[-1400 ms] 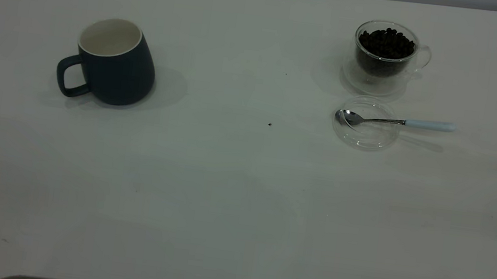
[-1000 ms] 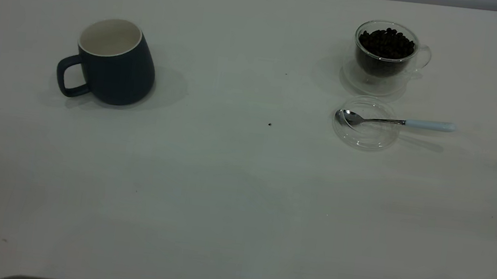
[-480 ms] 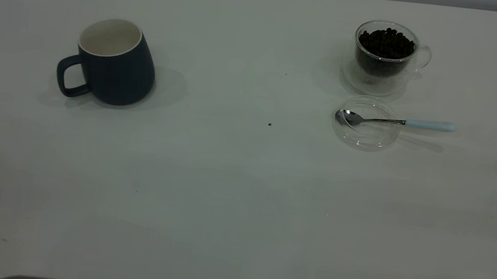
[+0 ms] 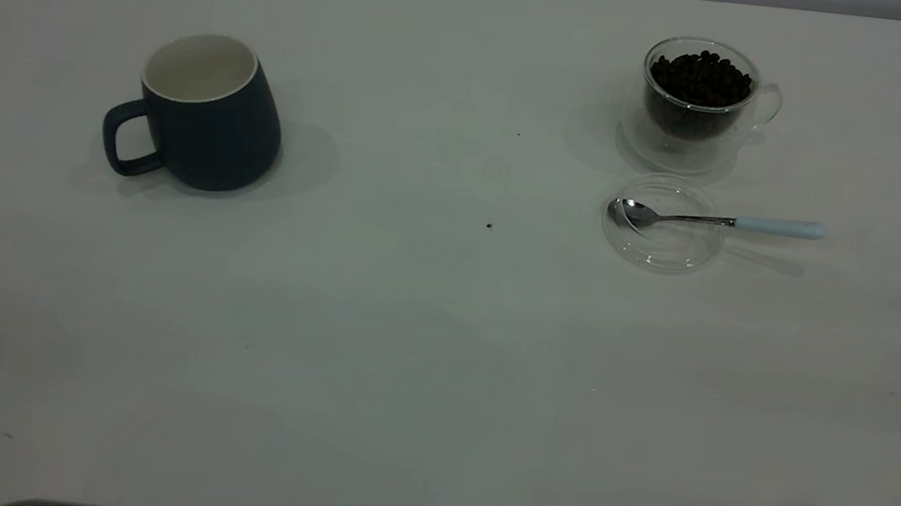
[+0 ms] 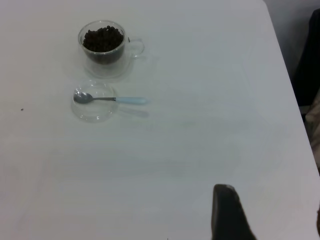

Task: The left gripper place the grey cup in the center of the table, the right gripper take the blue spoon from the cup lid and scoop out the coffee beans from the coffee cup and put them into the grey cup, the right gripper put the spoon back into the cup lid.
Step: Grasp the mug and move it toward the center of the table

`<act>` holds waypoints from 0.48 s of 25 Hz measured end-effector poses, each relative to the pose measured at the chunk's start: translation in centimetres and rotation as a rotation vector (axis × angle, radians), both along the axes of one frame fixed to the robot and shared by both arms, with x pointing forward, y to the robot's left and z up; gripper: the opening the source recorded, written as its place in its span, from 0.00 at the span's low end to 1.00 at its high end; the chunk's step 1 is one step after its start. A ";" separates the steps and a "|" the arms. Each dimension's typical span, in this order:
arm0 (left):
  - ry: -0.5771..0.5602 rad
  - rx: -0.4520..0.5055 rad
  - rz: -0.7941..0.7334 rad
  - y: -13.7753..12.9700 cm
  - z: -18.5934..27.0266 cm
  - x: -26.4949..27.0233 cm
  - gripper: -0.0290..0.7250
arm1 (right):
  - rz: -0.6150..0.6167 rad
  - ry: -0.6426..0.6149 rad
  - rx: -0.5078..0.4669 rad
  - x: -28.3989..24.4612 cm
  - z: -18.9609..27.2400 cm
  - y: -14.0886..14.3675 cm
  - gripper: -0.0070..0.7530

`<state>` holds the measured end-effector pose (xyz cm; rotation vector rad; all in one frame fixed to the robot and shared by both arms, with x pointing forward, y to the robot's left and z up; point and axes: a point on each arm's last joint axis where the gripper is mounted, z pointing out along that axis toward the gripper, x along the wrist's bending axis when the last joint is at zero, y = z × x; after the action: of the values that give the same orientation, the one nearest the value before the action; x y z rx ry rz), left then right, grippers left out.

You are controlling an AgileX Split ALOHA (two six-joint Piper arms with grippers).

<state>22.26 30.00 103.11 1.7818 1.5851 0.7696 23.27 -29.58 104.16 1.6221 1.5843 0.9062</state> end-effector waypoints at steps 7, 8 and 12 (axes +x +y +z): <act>0.060 -0.029 0.052 0.1 1.9 0.7 0.79 | 0.000 0.000 0.000 0.0 0.0 0.0 0.60; 0.076 -0.013 0.065 0.3 2.6 1.2 0.79 | 0.000 0.000 0.000 0.0 0.0 0.0 0.60; 0.154 -0.011 0.118 0.3 5.5 5.7 0.79 | 0.000 0.000 0.000 0.0 0.0 0.0 0.60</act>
<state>27.93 30.32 108.64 1.7888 1.8051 0.6905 23.27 -29.58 104.16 1.6221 1.5843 0.9062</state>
